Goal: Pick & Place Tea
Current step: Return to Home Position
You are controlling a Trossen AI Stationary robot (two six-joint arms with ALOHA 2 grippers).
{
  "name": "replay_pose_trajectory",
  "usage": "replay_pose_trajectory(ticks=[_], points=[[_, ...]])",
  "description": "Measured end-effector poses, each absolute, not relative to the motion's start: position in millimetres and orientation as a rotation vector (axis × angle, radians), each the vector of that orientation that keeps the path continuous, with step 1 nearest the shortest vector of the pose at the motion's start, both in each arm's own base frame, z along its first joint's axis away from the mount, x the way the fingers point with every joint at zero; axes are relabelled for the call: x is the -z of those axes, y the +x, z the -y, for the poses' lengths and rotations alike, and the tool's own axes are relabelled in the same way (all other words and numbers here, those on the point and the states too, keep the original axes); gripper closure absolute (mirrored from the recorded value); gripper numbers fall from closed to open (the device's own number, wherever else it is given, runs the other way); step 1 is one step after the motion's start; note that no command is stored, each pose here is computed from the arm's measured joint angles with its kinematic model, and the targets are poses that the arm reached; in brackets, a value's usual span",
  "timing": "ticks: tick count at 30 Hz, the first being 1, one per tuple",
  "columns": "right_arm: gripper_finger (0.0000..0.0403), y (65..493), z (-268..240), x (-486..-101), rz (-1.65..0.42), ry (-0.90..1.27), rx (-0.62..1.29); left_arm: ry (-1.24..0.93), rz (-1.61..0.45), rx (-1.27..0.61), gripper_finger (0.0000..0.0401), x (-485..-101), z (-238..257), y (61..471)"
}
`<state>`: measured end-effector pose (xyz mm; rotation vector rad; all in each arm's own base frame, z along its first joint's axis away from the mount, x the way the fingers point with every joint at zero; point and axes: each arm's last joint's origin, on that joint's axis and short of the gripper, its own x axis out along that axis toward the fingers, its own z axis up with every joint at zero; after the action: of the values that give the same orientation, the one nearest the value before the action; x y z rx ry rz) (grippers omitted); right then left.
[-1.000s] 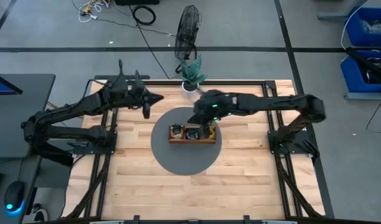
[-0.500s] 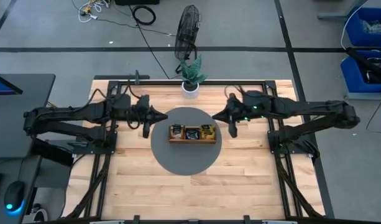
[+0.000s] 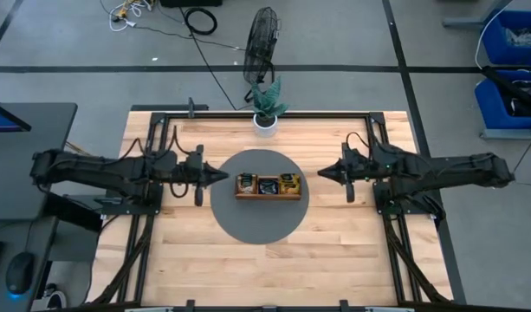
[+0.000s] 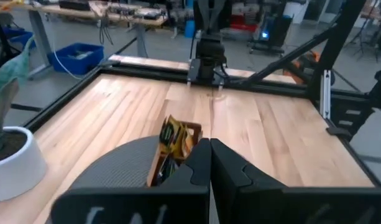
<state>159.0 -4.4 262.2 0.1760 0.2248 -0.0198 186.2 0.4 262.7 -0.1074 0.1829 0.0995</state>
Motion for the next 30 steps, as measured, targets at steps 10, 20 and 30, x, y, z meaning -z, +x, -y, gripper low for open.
replay_pose_trajectory(ticks=[10,20,30], points=[[0.0403,130.4,6.0,-242.7,-0.16,0.166,0.1,-0.169,-0.02,-0.136,0.0399,-242.1,-4.3,154.3],[0.0403,109.2,5.6,-219.9,-0.092,0.181,0.109,-0.144,0.071,-0.198,0.0399,-242.9,-6.2,125.3],[0.0403,86.1,6.4,-215.6,-0.063,0.164,0.161,-0.102,0.173,-0.253,0.0399,-251.2,-7.7,90.6]])
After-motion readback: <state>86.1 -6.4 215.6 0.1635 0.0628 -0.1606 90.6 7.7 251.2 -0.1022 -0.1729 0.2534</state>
